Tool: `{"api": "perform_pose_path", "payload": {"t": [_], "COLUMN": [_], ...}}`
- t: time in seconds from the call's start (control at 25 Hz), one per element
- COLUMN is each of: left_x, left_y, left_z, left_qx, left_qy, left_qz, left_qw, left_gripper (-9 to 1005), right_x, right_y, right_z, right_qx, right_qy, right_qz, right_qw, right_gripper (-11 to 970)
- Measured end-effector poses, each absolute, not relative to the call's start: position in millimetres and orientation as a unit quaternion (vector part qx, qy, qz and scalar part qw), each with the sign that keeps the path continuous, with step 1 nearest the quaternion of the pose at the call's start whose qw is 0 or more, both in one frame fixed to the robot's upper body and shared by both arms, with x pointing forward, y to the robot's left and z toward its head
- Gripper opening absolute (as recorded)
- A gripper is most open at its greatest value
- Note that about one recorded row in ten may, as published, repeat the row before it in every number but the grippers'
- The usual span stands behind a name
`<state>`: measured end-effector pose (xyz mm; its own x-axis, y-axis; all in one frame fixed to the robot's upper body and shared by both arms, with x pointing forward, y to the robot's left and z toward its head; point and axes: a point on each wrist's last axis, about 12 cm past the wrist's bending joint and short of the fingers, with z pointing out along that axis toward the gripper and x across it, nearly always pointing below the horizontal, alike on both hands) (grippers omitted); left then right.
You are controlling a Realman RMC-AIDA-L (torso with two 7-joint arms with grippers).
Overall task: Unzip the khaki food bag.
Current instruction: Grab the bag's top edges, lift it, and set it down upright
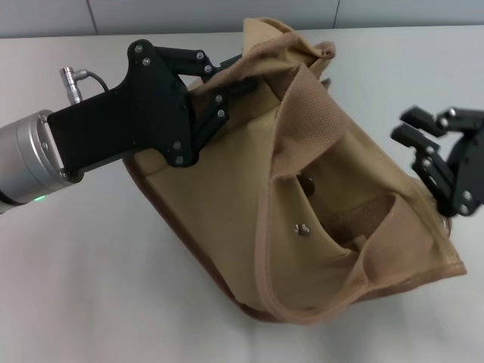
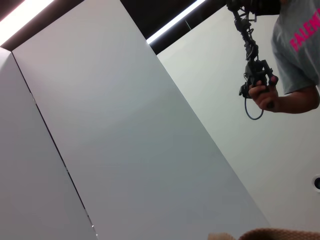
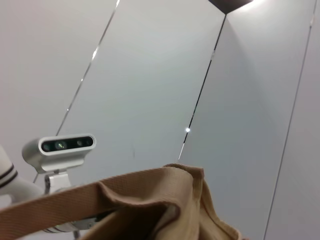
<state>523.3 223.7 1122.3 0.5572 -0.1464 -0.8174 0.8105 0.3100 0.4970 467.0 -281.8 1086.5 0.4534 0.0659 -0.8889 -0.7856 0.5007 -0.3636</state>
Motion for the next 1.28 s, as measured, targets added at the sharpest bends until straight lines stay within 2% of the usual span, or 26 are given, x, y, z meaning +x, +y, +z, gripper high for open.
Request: {"api": "perform_pose_path", "payload": {"t": [0.24,0.64,1.28], "left_x": [522,523,524], "left_y": [224,223,220], "left_z": [1122,1123,1124], "left_qx": [0.488,0.489,0.493], "left_qy": [0.339,0.337,0.333], "left_qz": [-0.327,-0.328,-0.332], "left_qw": [0.735,0.735,0.732], "left_gripper": [87,88,89], "right_x": [486,493,509], "right_y": [-265,-241,-216], "right_z": [1087,1084,1087], "right_qx": [-0.442,-0.502,-0.515], "right_qy": [0.435,0.418,0.397], "right_qz": [0.277,0.287,0.262], "right_qw": [0.734,0.701,0.713], "right_gripper": [54,422,422]}}
